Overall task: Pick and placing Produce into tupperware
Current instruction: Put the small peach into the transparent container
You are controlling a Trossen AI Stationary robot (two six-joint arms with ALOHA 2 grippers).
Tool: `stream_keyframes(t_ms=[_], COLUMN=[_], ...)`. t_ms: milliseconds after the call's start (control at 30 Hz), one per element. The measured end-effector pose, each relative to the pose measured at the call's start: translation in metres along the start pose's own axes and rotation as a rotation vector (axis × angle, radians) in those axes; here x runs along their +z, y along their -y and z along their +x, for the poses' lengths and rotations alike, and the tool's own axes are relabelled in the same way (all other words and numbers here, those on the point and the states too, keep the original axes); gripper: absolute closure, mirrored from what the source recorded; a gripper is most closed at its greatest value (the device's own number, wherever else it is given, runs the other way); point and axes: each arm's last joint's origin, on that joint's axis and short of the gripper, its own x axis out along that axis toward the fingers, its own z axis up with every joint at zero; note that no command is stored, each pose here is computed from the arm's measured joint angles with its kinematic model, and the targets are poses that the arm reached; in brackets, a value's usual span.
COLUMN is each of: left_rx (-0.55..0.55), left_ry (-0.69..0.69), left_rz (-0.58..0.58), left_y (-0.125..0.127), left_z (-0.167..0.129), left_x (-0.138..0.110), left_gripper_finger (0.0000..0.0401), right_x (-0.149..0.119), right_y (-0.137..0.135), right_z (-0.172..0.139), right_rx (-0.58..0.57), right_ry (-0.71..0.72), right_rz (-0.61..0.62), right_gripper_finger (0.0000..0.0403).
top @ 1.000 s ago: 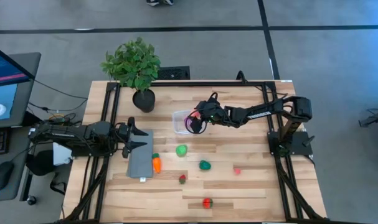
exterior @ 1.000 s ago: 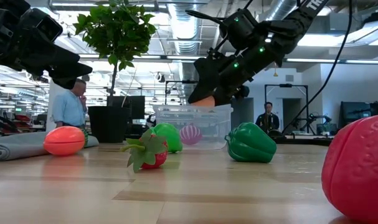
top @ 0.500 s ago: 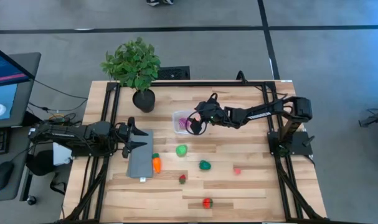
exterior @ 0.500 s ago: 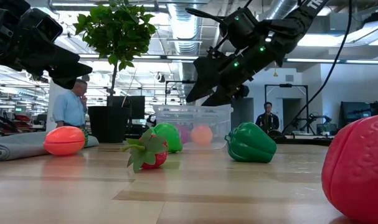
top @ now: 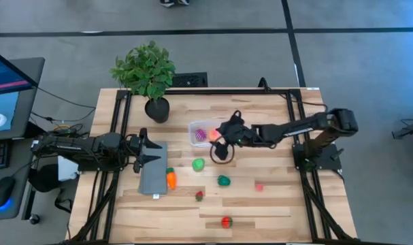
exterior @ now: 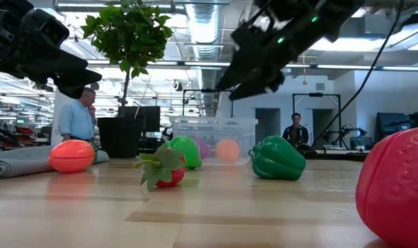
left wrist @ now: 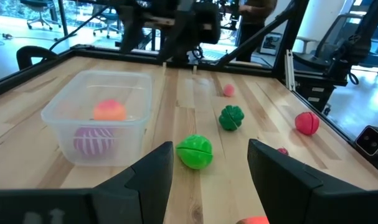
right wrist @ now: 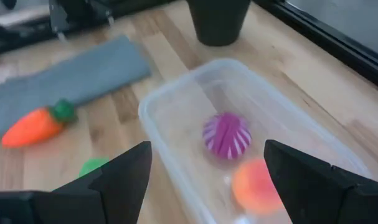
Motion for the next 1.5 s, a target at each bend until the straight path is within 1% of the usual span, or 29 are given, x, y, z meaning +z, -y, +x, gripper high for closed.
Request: stream_keyframes(t_ms=[100, 167, 267, 467, 700, 867, 967, 1200, 1333, 1500], left_rx=[0.000, 0.000, 0.000, 0.000, 0.000, 0.001, 0.001, 0.001, 0.001, 0.002], left_ry=[0.000, 0.000, 0.000, 0.000, 0.001, 0.001, 0.001, 0.001, 0.001, 0.001], left_rz=[-0.005, -0.005, -0.005, -0.004, -0.012, -0.031, -0.040, -0.048, -0.048, -0.048], left_y=[0.000, 0.000, 0.000, 0.000, 0.000, 0.000, 0.000, 0.000, 0.000, 0.000], left_z=[0.000, 0.000, 0.000, 0.000, 0.000, 0.000, 0.000, 0.000, 0.000, 0.000], left_x=[0.000, 0.000, 0.000, 0.000, 0.000, 0.000, 0.000, 0.000, 0.000, 0.000], left_gripper_finger=[0.0204, 0.0204, 0.0204, 0.0204, 0.0204, 0.0204, 0.0204, 0.0204, 0.0204, 0.0204], right_x=[-0.009, -0.015, -0.035, -0.075, -0.116, -0.140, -0.152, -0.173, -0.179, -0.182], right_y=[-0.009, -0.016, -0.025, -0.041, -0.063, -0.071, -0.074, -0.078, -0.081, -0.082], right_z=[-0.019, -0.030, -0.048, -0.077, -0.103, -0.123, -0.136, -0.160, -0.169, -0.173], right_rx=[-0.063, -0.093, -0.116, -0.119, -0.132, -0.133, -0.121, -0.050, -0.008, 0.011], right_ry=[-0.053, -0.055, -0.063, -0.026, 0.025, 0.084, 0.100, 0.072, 0.064, 0.052], right_rz=[-0.019, -0.009, 0.011, 0.092, 0.120, 0.147, 0.170, 0.242, 0.269, 0.275], right_gripper_finger=[0.0071, 0.0073, 0.0073, 0.0074, 0.0076, 0.0076, 0.0076, 0.0076, 0.0076, 0.0076])
